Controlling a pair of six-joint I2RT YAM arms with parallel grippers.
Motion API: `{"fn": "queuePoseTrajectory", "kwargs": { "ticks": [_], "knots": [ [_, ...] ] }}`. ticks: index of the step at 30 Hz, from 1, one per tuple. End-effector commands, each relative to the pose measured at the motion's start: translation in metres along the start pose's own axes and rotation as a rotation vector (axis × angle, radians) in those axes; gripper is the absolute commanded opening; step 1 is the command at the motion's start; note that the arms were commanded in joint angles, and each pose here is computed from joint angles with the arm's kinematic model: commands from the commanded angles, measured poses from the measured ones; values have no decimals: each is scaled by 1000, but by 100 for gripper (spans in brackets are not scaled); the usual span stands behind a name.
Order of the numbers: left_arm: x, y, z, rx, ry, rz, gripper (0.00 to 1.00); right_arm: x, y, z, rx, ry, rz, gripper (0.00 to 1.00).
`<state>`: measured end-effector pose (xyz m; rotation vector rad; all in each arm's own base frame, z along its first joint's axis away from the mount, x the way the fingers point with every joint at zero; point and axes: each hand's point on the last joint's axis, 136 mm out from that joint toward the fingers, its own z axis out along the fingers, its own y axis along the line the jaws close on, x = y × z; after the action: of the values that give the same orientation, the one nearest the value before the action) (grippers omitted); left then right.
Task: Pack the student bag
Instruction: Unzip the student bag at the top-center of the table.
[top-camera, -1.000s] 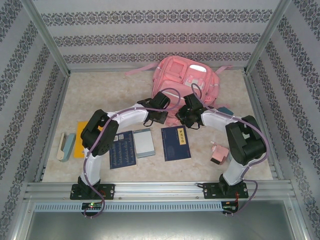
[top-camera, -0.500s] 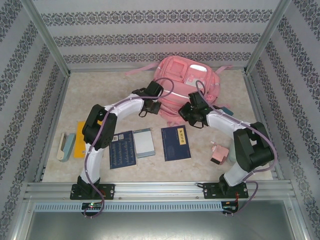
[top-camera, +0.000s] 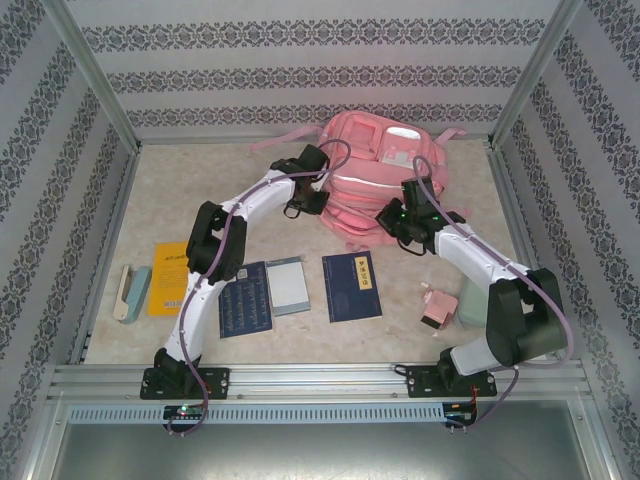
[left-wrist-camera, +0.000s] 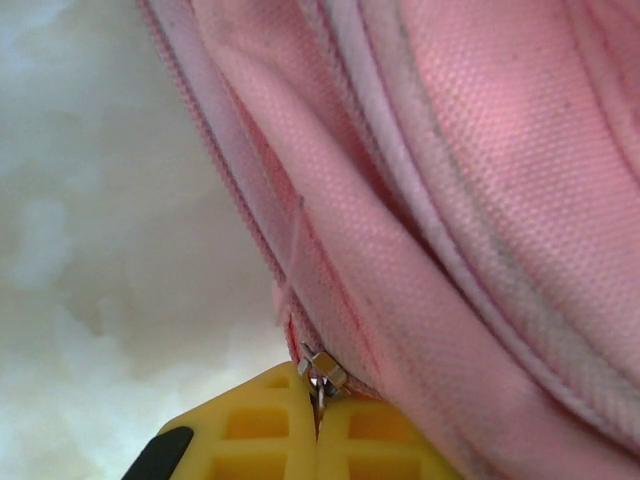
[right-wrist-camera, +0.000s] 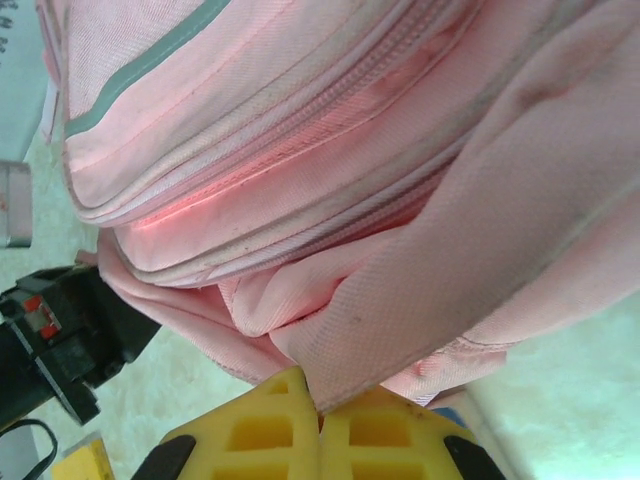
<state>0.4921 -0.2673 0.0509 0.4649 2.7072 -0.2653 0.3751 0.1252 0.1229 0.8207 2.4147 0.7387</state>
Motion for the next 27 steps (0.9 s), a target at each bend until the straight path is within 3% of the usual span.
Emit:
{"fn": "queuePoseTrajectory", "kwargs": {
  "ticks": [1, 9, 11, 12, 14, 18, 27],
  "knots": [
    [-22, 42, -24, -84, -123, -36, 0, -19, -52, -20, 181, -56, -9, 0],
    [16, -31, -59, 109, -120, 36, 0, -77, -56, -30, 214, -115, -53, 0],
    [25, -50, -61, 126, -106, 76, 0, -79, -49, -30, 178, -98, -35, 26],
    [28, -56, -62, 133, -99, 87, 0, -77, -43, -30, 146, -85, -30, 33],
    [33, -66, -61, 148, -88, 92, 0, -65, -31, -28, 84, -57, 6, 50],
    [40, -78, -58, 183, -66, 95, 0, -25, -11, -22, 12, 0, 43, 62],
    [53, -79, -61, 176, -46, 122, 0, 48, 36, 23, -144, 120, 195, 70]
  ]
}}
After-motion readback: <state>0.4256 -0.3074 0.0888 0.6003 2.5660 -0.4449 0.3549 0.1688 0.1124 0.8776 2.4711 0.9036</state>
